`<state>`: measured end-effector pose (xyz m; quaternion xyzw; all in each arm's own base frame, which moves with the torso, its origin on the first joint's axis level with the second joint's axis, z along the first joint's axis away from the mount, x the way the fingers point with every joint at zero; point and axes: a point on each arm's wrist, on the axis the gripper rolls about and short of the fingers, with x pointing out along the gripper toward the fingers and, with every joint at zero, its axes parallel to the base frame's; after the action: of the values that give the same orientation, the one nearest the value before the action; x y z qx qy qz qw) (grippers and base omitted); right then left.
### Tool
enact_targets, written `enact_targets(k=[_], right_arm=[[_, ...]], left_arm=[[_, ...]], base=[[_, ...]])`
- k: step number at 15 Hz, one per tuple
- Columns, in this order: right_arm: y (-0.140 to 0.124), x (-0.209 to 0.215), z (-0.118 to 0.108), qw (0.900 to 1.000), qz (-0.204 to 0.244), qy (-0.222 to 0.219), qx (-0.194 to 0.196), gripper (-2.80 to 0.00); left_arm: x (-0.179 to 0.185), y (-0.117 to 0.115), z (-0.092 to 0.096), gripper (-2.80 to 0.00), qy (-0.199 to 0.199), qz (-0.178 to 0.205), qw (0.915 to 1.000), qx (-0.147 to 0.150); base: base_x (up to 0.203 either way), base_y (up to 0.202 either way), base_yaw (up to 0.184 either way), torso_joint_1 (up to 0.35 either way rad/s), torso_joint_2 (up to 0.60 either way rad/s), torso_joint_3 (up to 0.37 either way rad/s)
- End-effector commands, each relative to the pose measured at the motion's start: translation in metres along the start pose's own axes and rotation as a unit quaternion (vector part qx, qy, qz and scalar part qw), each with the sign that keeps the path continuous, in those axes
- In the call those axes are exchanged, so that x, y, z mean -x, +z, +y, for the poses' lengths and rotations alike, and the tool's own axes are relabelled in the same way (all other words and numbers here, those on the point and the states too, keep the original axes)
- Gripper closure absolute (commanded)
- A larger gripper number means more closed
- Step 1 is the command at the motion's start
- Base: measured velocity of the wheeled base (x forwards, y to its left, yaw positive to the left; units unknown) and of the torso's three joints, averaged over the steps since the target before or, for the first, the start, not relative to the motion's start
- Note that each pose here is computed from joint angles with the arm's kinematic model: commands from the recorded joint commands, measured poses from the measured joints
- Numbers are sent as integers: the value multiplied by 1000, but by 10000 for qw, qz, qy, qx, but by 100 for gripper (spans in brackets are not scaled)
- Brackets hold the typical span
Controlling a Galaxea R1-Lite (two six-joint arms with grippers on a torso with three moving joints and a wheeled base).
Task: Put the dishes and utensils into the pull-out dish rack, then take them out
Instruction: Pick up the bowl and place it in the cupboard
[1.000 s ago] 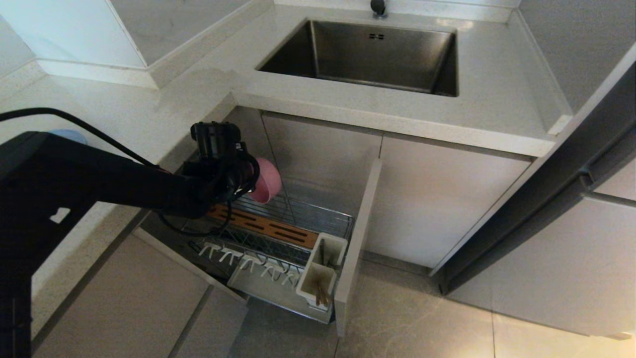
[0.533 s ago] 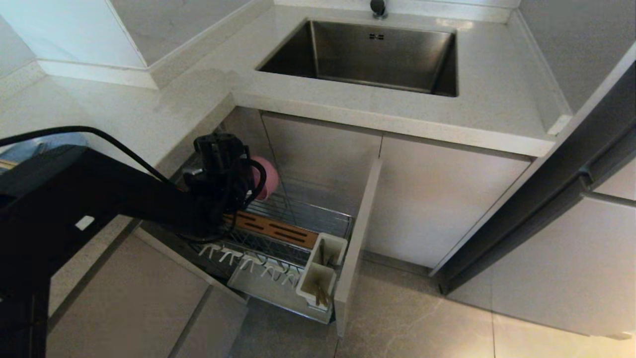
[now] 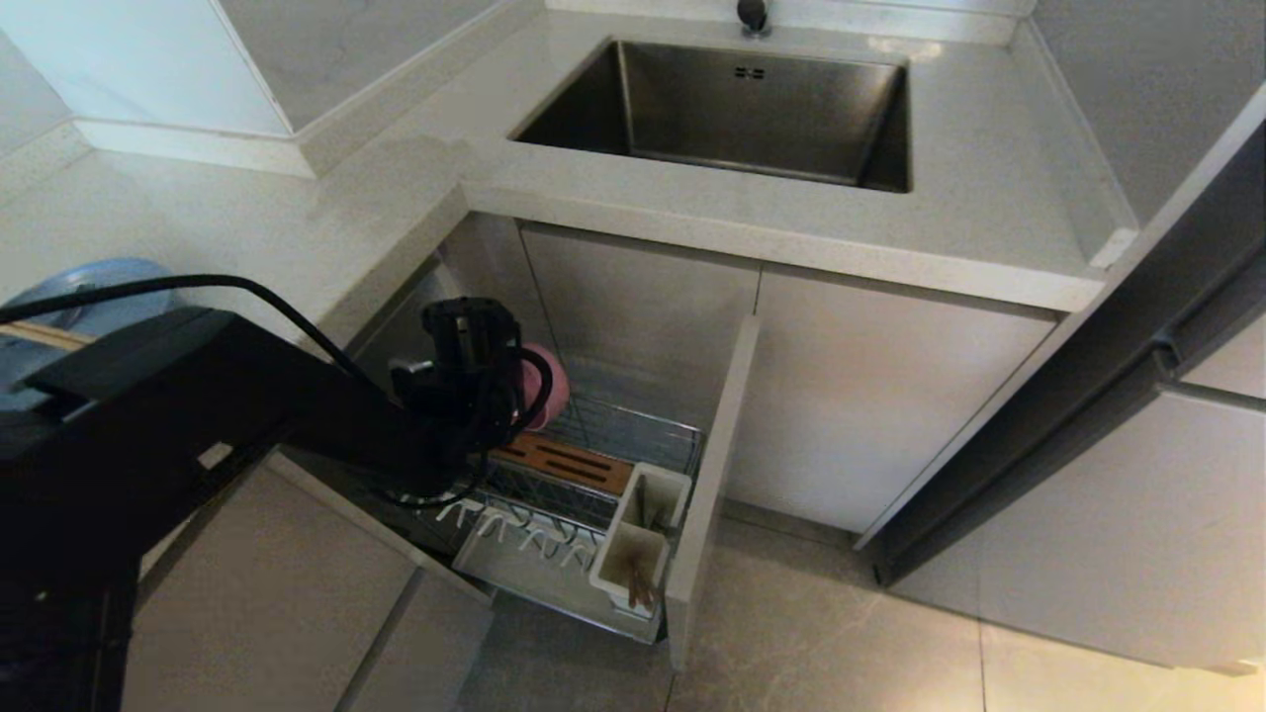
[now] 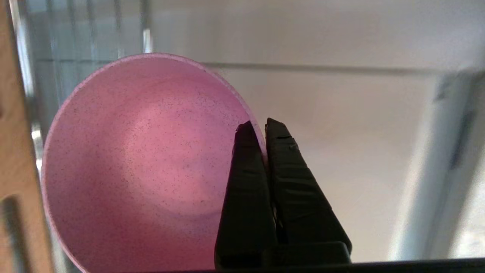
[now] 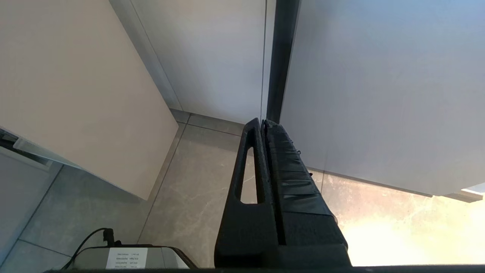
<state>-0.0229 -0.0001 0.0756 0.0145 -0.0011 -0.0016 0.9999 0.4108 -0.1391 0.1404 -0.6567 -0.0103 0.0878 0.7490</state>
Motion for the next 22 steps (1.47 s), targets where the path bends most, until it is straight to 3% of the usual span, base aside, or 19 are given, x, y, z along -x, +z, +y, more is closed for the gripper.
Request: enact_targets(k=[1, 6, 14, 22], right_arm=[[0, 0, 0, 10000, -5, 1, -1, 0], [0, 0, 0, 10000, -5, 1, -1, 0], [0, 0, 0, 10000, -5, 1, -1, 0], [0, 0, 0, 10000, -5, 1, -1, 0]], left_arm=[[-2, -7, 11, 0, 102, 48, 9999, -33], [-5, -15, 19, 0, 155, 114, 9998, -81], [-12, -19, 11, 0, -383, 268, 9988, 132], [-18, -33, 23, 0, -386, 619, 9970, -276]], base=[[0, 0, 0, 0, 0, 0], [0, 0, 0, 0, 0, 0], [0, 0, 0, 0, 0, 0], [0, 0, 0, 0, 0, 0]])
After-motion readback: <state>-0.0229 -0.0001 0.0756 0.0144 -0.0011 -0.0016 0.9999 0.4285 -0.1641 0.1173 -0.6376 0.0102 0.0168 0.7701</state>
